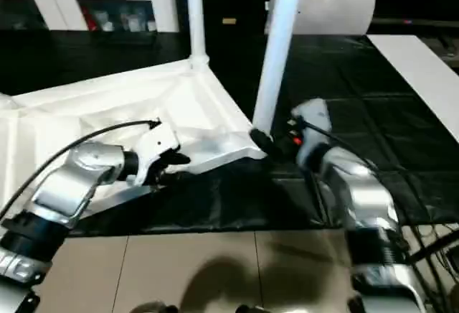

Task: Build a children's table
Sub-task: Rotate table base

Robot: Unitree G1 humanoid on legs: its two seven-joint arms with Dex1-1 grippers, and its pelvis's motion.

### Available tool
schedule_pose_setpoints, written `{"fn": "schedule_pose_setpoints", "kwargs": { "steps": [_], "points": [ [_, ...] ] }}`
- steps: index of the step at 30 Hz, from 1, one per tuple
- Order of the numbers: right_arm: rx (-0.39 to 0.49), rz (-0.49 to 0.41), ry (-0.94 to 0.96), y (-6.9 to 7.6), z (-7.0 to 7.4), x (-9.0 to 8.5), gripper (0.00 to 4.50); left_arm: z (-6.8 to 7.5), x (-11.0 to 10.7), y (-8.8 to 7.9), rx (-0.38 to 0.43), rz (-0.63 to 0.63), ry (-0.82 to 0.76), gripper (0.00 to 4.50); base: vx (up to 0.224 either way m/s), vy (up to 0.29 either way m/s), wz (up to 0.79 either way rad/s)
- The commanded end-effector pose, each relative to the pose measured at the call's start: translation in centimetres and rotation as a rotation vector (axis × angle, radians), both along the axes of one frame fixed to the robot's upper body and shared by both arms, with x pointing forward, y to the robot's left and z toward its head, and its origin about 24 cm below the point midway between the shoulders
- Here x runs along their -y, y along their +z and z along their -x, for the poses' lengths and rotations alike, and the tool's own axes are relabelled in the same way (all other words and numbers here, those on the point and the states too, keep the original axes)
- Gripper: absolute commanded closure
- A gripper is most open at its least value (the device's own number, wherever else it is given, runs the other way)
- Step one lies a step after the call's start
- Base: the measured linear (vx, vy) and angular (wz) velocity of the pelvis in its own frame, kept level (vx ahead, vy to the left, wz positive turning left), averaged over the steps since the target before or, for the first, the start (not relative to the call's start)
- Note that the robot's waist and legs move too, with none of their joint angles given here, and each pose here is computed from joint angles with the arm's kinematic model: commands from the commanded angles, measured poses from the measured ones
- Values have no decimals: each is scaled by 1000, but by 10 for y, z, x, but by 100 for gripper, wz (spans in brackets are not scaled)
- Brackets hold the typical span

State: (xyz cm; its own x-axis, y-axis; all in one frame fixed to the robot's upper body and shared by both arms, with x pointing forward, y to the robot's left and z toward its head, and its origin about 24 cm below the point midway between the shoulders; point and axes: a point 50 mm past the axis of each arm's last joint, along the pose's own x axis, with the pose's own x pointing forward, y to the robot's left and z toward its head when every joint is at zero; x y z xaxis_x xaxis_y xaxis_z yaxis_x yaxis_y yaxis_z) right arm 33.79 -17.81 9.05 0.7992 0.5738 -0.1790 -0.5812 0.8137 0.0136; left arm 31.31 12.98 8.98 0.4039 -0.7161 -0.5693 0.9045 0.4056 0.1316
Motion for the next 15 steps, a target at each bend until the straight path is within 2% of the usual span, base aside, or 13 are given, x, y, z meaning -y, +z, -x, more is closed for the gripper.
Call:
{"fn": "schedule_pose_setpoints", "kwargs": {
  "steps": [1,3,5,7,15],
  "points": [
    [9,65,-69,-1,-13,-2,0,2,1,-3,-1,-29,14,180,0,0,0],
    [16,78,-119,1,-23,-6,0,2,-2,-7,-4,-59,33,180,0,0,0],
    [18,74,-133,1,-25,-6,0,2,-3,-7,-7,-68,37,180,0,0,0],
    [21,48,-227,5,-37,-6,0,4,-7,-9,-7,-90,52,180,0,0,0],
    [17,13,-286,3,-43,-4,0,7,-18,-15,-5,-141,81,180,0,0,0]
  ]
}}
